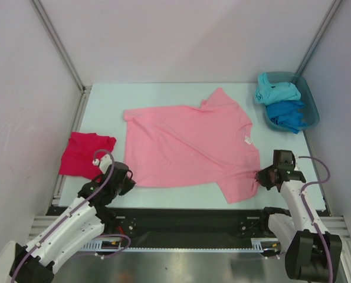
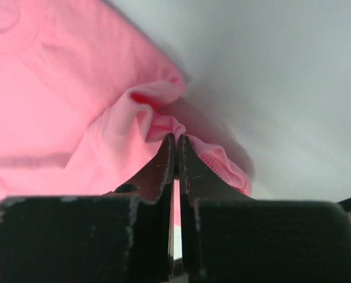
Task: Fold and stack the t-shirts
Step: Flatten the tshirt out
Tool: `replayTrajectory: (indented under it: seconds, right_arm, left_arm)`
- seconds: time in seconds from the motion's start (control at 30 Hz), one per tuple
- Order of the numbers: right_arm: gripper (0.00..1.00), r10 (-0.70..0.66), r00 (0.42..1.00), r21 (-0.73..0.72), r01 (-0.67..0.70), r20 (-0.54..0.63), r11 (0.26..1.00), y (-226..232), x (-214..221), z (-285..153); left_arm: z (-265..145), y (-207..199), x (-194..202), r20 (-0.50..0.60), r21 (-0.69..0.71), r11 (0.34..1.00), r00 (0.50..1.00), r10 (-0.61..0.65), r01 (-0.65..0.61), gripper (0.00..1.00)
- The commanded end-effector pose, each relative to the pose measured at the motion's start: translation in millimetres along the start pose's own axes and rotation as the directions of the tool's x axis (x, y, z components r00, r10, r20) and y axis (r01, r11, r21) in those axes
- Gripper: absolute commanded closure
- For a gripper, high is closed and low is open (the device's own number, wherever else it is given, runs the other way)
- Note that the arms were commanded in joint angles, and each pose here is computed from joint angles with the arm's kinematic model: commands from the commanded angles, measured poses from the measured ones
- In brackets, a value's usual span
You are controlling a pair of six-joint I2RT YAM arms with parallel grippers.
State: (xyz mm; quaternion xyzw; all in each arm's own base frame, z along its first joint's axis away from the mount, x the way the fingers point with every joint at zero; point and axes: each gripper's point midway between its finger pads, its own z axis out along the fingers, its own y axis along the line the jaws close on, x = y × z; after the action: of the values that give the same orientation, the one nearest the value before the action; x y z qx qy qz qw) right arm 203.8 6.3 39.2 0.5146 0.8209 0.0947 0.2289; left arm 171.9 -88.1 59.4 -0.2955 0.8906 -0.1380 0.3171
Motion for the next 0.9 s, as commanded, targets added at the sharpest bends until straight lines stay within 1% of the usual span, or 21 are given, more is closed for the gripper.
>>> replayTrajectory:
  seconds: [0.0, 0.07, 0.17, 0.3, 0.4, 0.53, 0.67, 0.77, 0.87]
  right_arm:
    - [1.0, -0.038, 0.999, 0.001, 0.038, -0.035, 0.999, -0.1, 15.0, -15.1]
    - [1.0, -0.062, 0.997, -0.006, 0.062, -0.051, 0.998, -8.3, 26.9, -18.6]
    - [1.0, -0.096, 0.989, 0.02, 0.099, -0.111, 0.995, -24.2, 49.3, -19.1]
    - [1.0, -0.138, 0.982, 0.02, 0.142, -0.128, 0.99, -37.3, 63.4, -23.6]
    - [1.0, -0.154, 0.982, 0.0, 0.155, -0.113, 0.988, -35.5, 64.4, -30.8]
    - [1.0, -0.162, 0.986, -0.073, 0.159, -0.041, 0.985, -21.2, 53.8, -48.3]
    - [1.0, -0.164, 0.986, -0.117, 0.16, -0.017, 0.98, -12.4, 49.0, -59.1]
    - [1.0, -0.169, 0.986, -0.137, 0.165, -0.014, 0.977, -9.9, 48.5, -64.5]
    - [1.0, -0.18, 0.983, -0.16, 0.172, -0.036, 0.972, -8.9, 53.5, -68.0]
  left_arm:
    - [-3.4, -10.9, -11.5, 0.028, 0.005, 0.999, 0.999, -0.035, 0.035, 1.0]
    - [-2.4, -12.2, -11.5, 0.026, 0.002, 0.999, 0.999, -0.032, 0.032, 1.0]
    - [0.6, -15.4, -9.2, 0.012, 0.004, 1.0, 0.999, -0.031, 0.031, 1.0]
    - [0.4, -17.8, -6.6, -0.004, 0.012, 0.999, 1.0, -0.03, 0.03, 1.0]
    - [-1.0, -10.1, -4.5, -0.004, -0.006, 0.999, 0.999, -0.033, 0.033, 1.0]
    - [-9.3, -0.1, -11.8, 0.043, -0.021, 0.997, 0.997, -0.067, 0.068, 1.0]
    - [-22.6, -1.5, -22.1, 0.09, 0.024, 0.994, 0.99, -0.112, 0.11, 1.0]
    - [-25.7, -0.6, -19.8, 0.078, 0.025, 0.994, 0.991, -0.11, 0.108, 1.0]
    - [-26.1, -2.5, -13.1, 0.049, 0.038, 0.993, 0.992, -0.117, 0.116, 1.0]
